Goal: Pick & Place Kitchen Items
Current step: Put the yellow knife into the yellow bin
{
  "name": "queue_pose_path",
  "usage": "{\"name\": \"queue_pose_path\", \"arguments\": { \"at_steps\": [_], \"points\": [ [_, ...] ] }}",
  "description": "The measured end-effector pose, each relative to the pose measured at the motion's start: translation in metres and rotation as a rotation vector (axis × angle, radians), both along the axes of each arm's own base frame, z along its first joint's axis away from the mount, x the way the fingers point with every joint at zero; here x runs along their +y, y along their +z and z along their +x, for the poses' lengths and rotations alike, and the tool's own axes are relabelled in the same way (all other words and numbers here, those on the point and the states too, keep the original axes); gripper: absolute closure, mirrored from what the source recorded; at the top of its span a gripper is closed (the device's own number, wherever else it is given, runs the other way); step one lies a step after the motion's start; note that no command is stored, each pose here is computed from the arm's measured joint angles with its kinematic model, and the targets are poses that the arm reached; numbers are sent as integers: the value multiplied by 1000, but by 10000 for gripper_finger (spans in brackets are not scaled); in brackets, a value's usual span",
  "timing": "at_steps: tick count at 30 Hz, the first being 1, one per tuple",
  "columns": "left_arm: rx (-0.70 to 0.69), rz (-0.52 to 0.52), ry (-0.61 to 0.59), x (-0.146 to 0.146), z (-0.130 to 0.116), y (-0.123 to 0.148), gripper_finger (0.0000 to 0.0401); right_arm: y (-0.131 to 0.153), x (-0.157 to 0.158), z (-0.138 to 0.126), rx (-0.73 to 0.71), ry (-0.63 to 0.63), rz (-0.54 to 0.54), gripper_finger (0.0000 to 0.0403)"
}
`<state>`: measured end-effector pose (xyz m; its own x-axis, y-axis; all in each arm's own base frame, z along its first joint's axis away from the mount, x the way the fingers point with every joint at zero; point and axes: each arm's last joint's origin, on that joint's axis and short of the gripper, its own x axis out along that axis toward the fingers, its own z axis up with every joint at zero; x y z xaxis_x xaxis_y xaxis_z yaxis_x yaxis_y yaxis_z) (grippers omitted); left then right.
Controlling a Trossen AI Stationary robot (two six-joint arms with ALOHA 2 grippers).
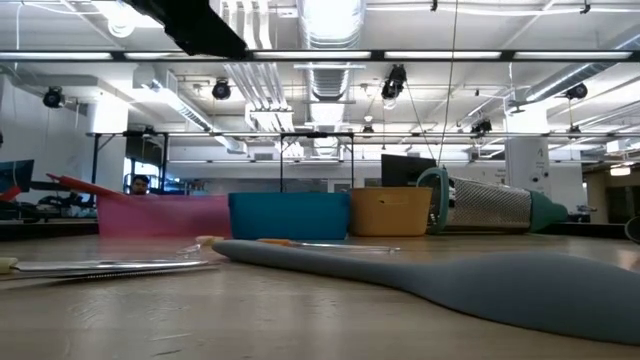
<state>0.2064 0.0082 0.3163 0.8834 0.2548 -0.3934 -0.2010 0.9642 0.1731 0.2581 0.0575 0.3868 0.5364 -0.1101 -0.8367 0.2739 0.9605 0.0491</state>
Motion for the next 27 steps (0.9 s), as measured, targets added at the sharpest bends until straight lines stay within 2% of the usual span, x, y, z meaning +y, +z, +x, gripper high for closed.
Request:
{"name": "queue_pose_path", "arguments": {
  "at_steps": [5, 10, 16, 22, 27],
  "points": [
    [102, -2, -26, -1, -4, -9, 204, -11, 11, -2, 37, 17, 7, 394],
    [216, -54, -105, -4, -10, -18, 204, -16, 18, -4, 51, 27, 13, 394],
    [296, -189, -150, -18, -9, -28, 204, -19, 19, -2, 40, 31, 13, 394],
    [406, -284, -185, -46, -3, -44, 204, -23, 19, -1, 51, 34, 8, 394],
    [534, -413, -138, -75, -2, -62, 204, -25, 19, -1, 56, 38, 3, 394]
  ]
}}
